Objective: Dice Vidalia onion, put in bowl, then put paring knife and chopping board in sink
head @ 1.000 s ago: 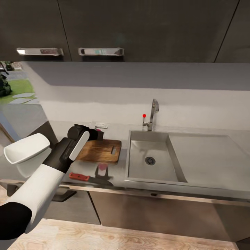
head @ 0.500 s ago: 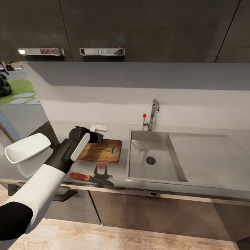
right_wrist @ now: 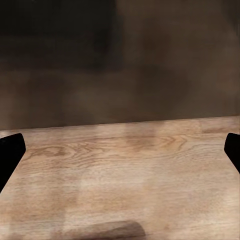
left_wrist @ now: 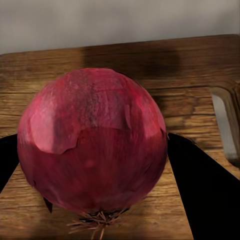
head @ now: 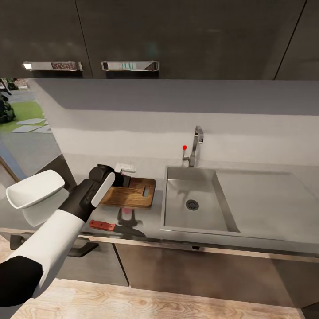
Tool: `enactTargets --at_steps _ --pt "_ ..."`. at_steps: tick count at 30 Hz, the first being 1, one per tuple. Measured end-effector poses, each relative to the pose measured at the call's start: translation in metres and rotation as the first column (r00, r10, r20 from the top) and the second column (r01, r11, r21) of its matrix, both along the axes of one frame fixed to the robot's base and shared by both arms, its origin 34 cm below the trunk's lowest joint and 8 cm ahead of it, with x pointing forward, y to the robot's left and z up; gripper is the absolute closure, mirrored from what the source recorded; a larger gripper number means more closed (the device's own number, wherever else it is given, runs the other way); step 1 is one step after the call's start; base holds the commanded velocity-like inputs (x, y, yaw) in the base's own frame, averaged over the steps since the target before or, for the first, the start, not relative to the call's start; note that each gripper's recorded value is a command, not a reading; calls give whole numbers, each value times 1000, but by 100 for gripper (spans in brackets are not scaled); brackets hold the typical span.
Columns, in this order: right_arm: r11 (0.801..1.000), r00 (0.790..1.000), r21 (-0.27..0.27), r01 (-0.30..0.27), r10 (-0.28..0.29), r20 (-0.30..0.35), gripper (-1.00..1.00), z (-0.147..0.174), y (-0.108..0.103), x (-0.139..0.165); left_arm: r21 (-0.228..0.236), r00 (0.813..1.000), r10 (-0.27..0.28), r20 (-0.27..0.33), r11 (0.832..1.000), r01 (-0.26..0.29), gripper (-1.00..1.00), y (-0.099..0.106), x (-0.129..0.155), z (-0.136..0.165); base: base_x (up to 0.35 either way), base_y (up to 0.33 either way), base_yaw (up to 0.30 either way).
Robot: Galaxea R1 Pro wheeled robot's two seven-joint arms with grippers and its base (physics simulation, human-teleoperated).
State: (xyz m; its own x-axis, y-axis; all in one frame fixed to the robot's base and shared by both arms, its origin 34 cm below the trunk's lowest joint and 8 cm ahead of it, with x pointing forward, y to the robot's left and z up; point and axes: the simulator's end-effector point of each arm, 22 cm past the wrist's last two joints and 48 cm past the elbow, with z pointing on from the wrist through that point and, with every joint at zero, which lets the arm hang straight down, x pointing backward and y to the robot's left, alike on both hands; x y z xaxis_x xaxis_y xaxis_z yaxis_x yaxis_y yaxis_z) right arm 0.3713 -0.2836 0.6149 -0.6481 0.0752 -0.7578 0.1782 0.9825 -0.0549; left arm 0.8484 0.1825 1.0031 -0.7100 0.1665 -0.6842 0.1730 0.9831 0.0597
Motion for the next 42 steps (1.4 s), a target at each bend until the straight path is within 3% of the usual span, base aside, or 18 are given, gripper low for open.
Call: enactTargets --at_steps 42 --pt "1000 1000 -4 7 -7 -1 -100 0 -2 0 -4 999 1 -44 1000 -1 100 -6 -5 -17 0 0 0"
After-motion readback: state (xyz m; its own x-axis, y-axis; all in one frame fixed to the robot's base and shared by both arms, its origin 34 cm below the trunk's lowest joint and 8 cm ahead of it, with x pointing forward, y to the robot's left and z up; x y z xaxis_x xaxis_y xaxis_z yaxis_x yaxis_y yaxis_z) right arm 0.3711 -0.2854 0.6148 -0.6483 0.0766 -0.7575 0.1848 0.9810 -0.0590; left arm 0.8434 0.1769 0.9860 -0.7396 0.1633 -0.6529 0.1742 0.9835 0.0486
